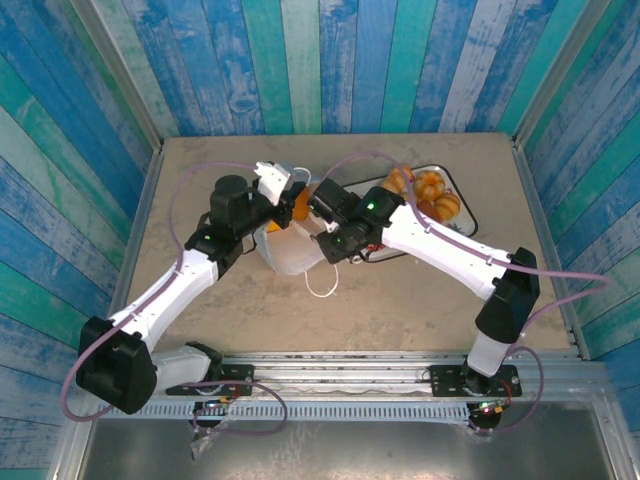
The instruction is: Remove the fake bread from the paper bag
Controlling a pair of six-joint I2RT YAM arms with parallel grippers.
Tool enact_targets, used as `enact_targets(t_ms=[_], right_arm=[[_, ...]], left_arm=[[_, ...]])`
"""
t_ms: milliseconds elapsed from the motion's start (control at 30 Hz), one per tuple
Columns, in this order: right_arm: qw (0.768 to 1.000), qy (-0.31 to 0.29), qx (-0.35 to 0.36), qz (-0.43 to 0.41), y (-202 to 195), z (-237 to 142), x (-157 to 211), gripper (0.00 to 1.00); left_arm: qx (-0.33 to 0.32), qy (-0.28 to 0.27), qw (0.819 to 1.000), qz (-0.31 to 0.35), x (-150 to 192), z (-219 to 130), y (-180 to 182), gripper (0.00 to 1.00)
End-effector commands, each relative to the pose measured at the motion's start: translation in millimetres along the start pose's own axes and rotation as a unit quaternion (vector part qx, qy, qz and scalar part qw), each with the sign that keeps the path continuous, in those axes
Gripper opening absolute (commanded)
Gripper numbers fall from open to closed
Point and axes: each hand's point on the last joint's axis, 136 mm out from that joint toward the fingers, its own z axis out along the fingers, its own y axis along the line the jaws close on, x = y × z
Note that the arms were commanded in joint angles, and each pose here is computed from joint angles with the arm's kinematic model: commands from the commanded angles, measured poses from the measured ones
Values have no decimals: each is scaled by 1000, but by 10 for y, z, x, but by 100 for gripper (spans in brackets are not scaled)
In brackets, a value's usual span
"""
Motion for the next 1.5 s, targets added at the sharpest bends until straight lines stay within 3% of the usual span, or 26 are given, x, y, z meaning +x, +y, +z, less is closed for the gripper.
enact_targets(t_ms=[0, 500, 800, 1133, 1467], right_arm=[[999, -43, 9, 23, 3, -7, -212, 45], [997, -62, 33, 38, -16, 200, -412, 47], [999, -33, -8, -28, 197, 218, -247, 46], [996, -12, 4, -92, 341, 478, -179, 45], [992, -6, 49, -114, 226, 722, -181, 45]], left_arm=[[-2, -2, 1000, -5, -58, 63, 16, 7], [0, -5, 1000, -2, -91, 34, 4, 7], [-5, -4, 1000, 0, -102, 32, 21, 7], [2, -5, 1000, 7, -149, 3, -8, 6], [2, -12, 1000, 11, -184, -45, -21, 5]])
